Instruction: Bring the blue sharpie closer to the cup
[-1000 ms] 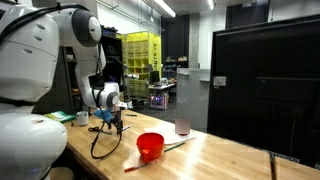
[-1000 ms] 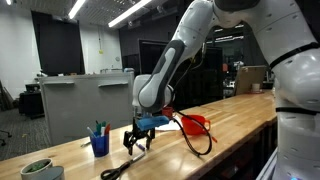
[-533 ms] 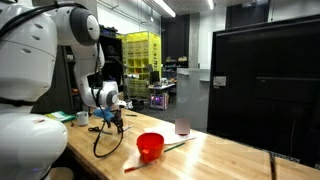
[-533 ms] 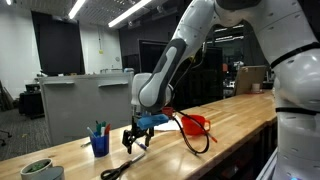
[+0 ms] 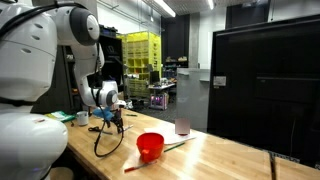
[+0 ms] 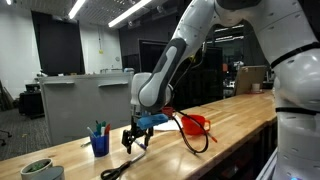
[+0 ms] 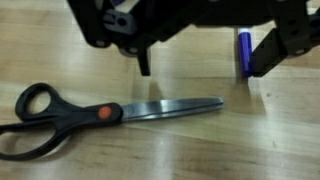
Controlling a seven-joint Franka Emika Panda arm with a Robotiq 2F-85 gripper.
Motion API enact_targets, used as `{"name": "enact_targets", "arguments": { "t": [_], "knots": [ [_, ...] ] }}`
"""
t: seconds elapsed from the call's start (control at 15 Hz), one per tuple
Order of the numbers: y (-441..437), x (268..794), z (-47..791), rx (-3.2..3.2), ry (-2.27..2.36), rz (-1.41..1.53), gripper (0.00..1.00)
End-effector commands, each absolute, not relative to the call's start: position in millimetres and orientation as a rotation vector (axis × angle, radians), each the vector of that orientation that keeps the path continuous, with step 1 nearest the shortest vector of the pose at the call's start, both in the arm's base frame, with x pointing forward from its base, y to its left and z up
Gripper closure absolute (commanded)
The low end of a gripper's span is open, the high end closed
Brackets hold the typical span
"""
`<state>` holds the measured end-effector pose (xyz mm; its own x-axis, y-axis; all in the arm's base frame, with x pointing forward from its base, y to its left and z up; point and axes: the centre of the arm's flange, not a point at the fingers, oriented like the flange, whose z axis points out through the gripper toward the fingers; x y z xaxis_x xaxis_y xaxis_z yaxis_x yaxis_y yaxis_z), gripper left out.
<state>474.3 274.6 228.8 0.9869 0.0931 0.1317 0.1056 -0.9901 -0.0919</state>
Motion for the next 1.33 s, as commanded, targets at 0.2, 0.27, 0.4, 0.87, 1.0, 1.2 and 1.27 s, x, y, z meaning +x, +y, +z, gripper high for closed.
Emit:
{"name": "enact_targets", "arguments": {
  "t": [0.2, 0.27, 0.4, 0.87, 1.0, 1.2, 1.27],
  "knots": [
    [278.5, 467.6, 294.7, -3.158, -0.27, -0.375, 0.0],
    [275.3, 467.9, 306.0, -3.195, -0.258, -0.387, 0.0],
    [262.0, 470.9, 334.9, -3.27, -0.124, -0.38, 0.0],
    [196.2, 505.2, 409.8, -3.197, 0.224, -0.061, 0.0],
    [180.8, 517.7, 421.6, -3.111, 0.136, -0.023, 0.0],
    [153.4, 537.3, 441.6, -3.039, 0.04, -0.058, 0.0],
    [142.0, 543.3, 448.1, -3.033, 0.012, -0.07, 0.0]
  ]
}}
